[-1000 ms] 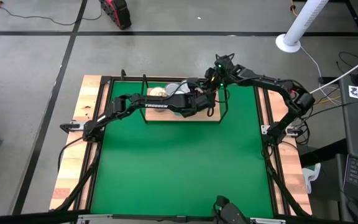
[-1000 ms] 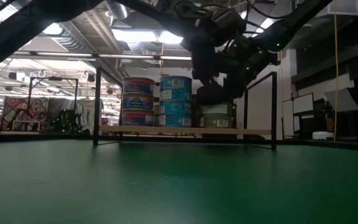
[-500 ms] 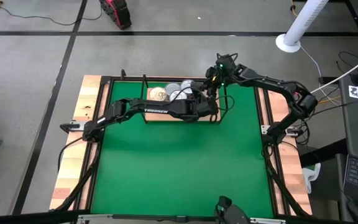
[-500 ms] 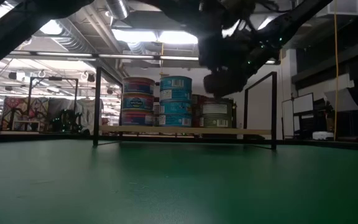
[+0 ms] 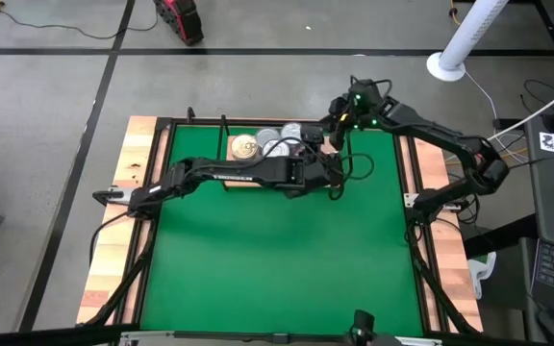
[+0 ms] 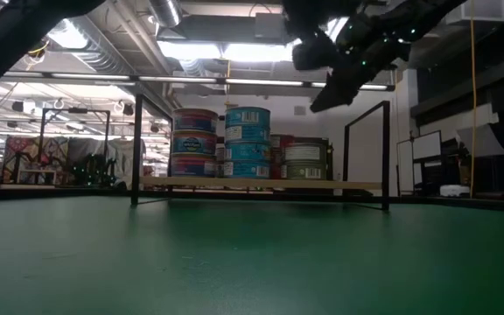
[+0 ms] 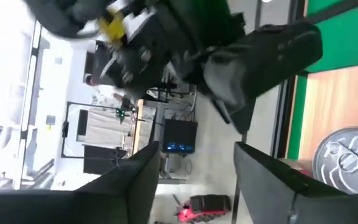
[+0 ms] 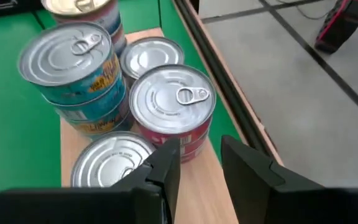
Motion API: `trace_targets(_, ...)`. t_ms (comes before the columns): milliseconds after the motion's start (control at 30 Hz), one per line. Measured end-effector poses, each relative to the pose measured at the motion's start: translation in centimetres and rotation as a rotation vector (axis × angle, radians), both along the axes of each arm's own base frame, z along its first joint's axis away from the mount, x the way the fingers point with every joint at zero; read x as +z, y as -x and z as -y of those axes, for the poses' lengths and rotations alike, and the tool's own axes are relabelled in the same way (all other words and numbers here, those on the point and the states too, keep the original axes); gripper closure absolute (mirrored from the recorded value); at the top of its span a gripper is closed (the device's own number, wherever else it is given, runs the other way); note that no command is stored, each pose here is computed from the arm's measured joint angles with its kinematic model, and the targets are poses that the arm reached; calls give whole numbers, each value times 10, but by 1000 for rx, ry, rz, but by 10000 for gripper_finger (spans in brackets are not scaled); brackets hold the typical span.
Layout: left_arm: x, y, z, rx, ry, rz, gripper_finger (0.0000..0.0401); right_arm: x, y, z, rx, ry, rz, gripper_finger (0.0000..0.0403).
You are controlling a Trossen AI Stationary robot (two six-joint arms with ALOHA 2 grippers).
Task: Stack canned seafood by type on shelf
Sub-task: Return to Home Position
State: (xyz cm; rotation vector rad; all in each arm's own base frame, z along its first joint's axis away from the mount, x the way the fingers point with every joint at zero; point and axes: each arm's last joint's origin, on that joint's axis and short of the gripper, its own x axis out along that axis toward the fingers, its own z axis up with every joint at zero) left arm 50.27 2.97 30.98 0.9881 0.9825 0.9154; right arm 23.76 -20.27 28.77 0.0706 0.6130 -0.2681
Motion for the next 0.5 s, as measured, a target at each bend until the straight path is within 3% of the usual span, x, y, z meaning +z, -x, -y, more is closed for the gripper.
trace_targets(267,51,53,10,42,86,55,271,29,20,-18,-5,47,45,285)
trace_targets(500,96,134,21,126,411,207,339,63,55,-51,11,82,100,285)
